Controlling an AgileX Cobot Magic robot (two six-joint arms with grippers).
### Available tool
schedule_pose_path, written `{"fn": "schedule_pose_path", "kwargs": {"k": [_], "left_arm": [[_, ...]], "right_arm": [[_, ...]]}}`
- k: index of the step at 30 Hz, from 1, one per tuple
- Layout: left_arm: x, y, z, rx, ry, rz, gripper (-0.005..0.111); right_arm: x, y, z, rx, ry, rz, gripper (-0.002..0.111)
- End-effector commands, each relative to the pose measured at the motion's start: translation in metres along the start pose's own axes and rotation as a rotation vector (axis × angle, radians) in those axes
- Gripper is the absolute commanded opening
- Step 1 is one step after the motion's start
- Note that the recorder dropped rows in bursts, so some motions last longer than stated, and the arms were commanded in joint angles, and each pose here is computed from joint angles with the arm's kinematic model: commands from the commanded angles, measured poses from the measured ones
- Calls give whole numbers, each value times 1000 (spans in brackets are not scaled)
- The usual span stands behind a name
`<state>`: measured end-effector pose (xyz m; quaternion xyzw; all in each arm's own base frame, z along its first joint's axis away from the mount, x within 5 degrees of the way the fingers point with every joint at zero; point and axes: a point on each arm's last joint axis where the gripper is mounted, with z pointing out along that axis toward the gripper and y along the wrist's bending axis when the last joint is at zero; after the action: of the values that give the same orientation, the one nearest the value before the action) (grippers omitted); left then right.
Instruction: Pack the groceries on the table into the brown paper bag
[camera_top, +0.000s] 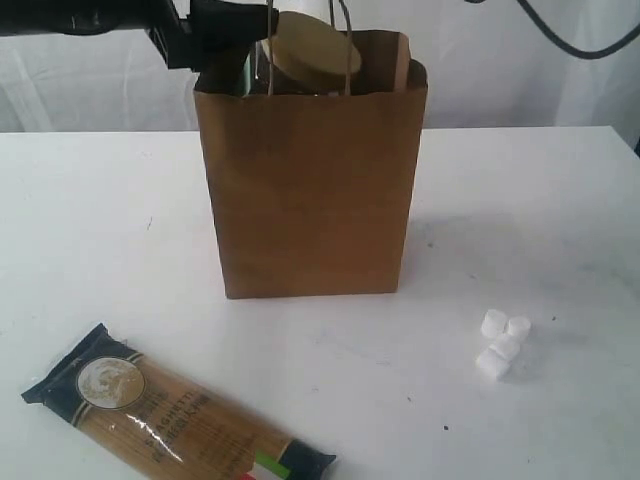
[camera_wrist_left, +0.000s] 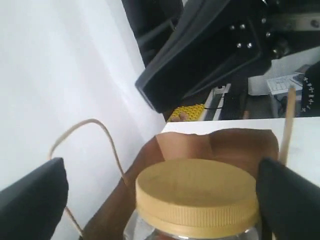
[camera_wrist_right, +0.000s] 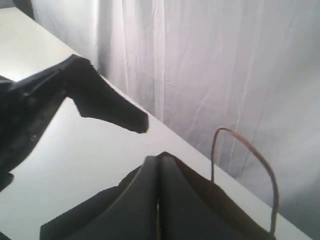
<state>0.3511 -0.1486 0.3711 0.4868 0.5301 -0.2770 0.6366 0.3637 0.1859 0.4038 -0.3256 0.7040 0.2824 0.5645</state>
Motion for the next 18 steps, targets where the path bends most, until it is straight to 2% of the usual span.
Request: {"fn": "schedule_pose_path", "kwargs": {"k": [1, 9, 16, 18], "left_arm": [[-7, 12, -13, -81, -3, 20, 105], [-6, 37, -49, -193, 4, -125, 105], [-10, 51, -92, -292, 75, -225, 105], [-7, 54, -101, -313, 101, -286, 105]], "right_arm": [[-2, -3, -3, 40, 2, -35, 0], [-2, -7, -10, 124, 73, -130, 0], [-18, -16, -33, 325, 64, -190, 0], [-25, -20, -44, 387, 55, -214, 0]]}}
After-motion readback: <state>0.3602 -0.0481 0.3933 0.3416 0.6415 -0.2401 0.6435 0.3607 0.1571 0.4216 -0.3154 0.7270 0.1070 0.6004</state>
